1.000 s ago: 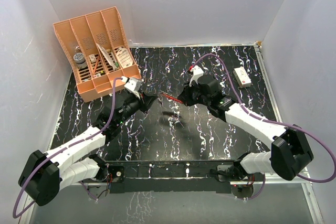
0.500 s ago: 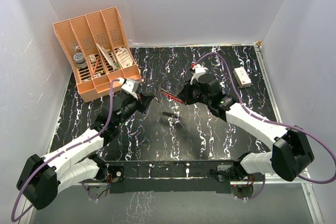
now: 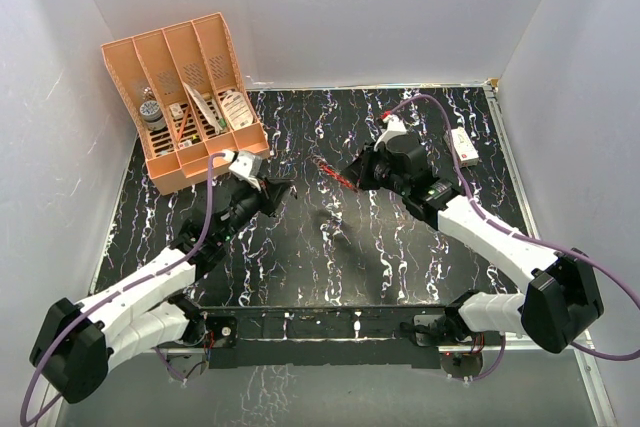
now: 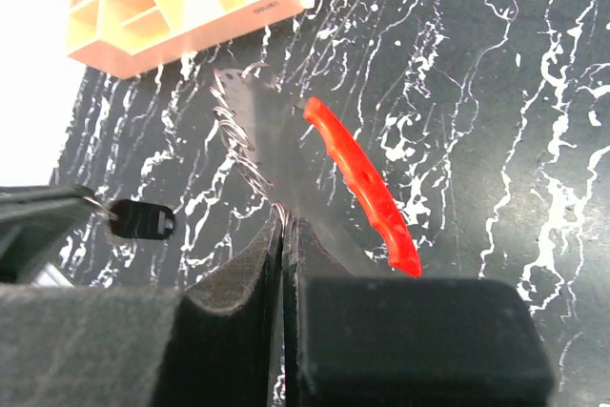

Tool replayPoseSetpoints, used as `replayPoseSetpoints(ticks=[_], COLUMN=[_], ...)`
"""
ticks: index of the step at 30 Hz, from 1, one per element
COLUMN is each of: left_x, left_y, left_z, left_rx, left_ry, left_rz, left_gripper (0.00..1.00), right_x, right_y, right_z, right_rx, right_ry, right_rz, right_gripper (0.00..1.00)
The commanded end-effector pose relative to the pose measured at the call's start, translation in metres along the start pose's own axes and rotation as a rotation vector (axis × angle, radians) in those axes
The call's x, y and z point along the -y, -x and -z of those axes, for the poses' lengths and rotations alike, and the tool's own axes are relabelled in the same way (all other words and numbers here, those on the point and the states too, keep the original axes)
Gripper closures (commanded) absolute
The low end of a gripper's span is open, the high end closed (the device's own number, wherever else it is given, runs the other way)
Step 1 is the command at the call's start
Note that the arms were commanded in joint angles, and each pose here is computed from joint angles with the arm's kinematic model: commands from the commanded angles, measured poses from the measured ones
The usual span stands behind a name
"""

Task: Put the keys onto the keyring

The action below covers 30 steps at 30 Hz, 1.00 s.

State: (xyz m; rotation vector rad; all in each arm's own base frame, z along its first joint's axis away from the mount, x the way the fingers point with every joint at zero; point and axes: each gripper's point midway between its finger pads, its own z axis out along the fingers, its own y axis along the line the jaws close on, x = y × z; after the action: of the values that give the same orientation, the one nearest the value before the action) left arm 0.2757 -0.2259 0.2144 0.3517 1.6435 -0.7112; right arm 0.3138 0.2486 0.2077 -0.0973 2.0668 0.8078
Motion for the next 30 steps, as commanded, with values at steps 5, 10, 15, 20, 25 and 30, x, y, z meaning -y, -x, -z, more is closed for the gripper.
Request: replayPoseSetpoints(ticks=[5,10,15,20,25,30], left_x=[0.024,0.028,0.031,0.027,0.018,0.009], left_y=[0.012,0.010,0.009,0.006,0.001,-0.003], left_z=[-0.013,-0.018,-0.022,-0.022,-0.017,-0.012], left_rx=[0.014,0.006,0.000,-0.010,-0.015,-0.025], left_ry=[-0.120,-0.143,-0.163,-0.138,-0.096,-0.049], left_rz=[0.013,0.025,0.031,0.028,0.027,0.009], left_gripper=[1.00,1.00,1.00,1.00,1.00,1.00], right_x=[-0.031,-0.033,-0.035,-0.035,-0.035,-0.023], right_y=[0.049,0.050,0.051,0.052,0.052,0.045], right_z=[0.003,0.005,0.007,0.009,0.011,0.013], right_rx=[0.117,0.122,0.126,0.138,0.142,0.156], right_ry=[0.049,0.056,0.070,0.071,0.075,0.054], right_rz=[-0.146,-0.175,-0.182,-0.177,-0.133,-0.030], right_gripper=[1.00,1.00,1.00,1.00,1.00,1.00])
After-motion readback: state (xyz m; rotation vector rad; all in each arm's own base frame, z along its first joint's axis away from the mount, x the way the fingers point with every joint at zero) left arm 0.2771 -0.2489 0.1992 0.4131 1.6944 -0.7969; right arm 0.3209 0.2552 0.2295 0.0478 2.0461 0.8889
